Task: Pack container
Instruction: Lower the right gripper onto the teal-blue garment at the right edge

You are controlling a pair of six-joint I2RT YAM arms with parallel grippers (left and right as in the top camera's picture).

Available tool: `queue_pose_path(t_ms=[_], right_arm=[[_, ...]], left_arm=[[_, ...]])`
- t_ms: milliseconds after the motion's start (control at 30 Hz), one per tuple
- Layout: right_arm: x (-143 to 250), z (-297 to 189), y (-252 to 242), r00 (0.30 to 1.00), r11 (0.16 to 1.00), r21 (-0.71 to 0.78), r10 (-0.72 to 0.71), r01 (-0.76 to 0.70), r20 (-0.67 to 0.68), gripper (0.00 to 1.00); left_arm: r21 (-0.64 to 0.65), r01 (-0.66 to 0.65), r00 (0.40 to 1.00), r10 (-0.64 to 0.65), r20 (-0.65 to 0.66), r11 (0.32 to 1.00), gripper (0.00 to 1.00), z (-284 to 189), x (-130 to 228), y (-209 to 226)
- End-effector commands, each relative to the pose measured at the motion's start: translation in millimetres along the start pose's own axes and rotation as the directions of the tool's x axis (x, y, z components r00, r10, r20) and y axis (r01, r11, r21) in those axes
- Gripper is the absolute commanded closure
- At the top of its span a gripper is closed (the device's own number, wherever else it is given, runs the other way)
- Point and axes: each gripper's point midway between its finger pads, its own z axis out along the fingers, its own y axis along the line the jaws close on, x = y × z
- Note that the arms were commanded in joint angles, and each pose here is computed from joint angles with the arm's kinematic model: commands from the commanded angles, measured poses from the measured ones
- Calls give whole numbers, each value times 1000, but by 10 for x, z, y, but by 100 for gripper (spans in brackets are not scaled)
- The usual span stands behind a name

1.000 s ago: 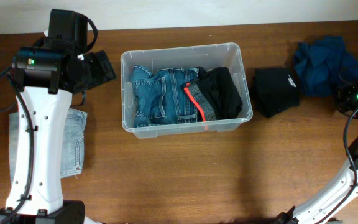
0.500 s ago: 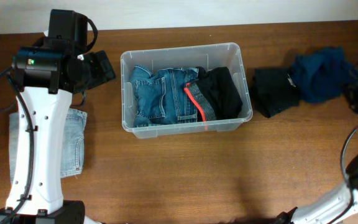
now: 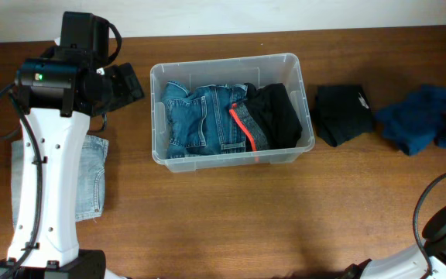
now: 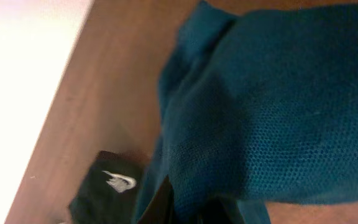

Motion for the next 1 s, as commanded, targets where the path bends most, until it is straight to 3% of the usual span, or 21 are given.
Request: queue_pose_path(t_ms=[0, 267, 367, 433, 500, 733, 767, 967], right_arm=[[195, 132, -312, 999, 995, 98, 19, -15, -35, 96], [813, 293, -714, 985, 981, 185, 89, -61, -146, 96], [928, 316, -771, 981, 979, 193, 100, -67, -165, 90], [950, 317, -781, 980, 978, 196, 102, -68, -170, 77], [971, 310, -791, 979, 977, 202, 107, -70, -176, 53], [1055, 271, -883, 971, 963, 257, 130, -77, -198, 16], [1042, 266, -914, 973, 958, 274, 133, -78, -189, 2], [1048, 282, -1043, 959, 916, 342, 260, -210, -110, 2]], left_arm=[[-5, -7, 1000, 7, -5, 1000, 1, 23, -1, 13], [-5, -7, 1000, 7, -5, 1000, 1, 23, -1, 13], [-5, -7, 1000, 7, -5, 1000, 1, 23, -1, 13], [-5, -7, 1000, 7, -5, 1000, 1, 23, -1, 13], [-5, -7, 1000, 7, -5, 1000, 1, 23, -1, 13], [-5, -7, 1000, 7, -5, 1000, 1, 23, -1, 13], [-5, -7, 1000, 7, -5, 1000, 1, 23, -1, 13], [-5, -7, 1000, 7, -5, 1000, 1, 23, -1, 13]])
